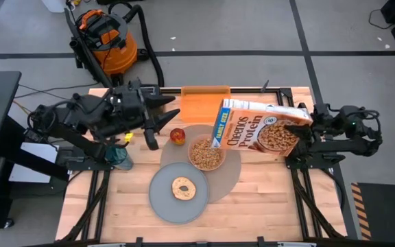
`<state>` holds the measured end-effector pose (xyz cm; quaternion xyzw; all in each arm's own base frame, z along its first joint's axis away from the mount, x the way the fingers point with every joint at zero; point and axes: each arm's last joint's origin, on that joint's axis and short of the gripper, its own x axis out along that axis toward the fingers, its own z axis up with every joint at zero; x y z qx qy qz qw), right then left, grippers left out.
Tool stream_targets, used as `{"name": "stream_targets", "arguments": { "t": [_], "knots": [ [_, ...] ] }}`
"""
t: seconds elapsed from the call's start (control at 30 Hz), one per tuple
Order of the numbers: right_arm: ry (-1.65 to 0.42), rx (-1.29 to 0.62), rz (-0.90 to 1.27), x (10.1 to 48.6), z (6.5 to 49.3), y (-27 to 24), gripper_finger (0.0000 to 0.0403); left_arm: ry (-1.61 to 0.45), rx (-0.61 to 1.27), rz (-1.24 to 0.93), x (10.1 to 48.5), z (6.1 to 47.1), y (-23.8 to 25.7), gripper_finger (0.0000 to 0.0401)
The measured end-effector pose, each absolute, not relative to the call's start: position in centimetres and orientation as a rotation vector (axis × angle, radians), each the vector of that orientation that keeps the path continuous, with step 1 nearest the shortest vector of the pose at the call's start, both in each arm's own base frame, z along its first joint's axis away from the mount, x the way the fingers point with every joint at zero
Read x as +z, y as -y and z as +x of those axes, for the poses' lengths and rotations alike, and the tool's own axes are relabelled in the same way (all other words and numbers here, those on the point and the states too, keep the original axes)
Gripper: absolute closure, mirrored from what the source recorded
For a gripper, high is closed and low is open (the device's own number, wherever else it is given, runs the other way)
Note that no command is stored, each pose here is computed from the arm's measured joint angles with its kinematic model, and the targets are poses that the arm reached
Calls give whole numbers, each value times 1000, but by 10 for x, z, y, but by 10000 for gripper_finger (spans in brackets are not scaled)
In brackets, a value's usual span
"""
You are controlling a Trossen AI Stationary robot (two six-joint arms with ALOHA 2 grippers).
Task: Arrange a breakfast setting
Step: Pour the cereal from the orange cereal box into the pink bowl
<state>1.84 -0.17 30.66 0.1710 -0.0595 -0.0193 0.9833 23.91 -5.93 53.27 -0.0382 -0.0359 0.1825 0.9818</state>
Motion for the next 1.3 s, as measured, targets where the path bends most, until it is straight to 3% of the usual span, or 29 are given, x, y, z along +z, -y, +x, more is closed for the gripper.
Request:
{"name": "stream_targets", "arguments": {
  "t": [0.37,0.77,1.03,1.3],
  "knots": [
    [233,-9,337,317,15,1,199,66,367,-48,533,239,59,213],
    [597,86,294,351,3,0,199,86,342,-51,533,245,62,213],
    [901,137,274,360,22,0,199,97,347,-14,516,291,71,213],
    [963,227,330,352,71,-1,199,123,392,-36,487,348,71,213]
  ]
}}
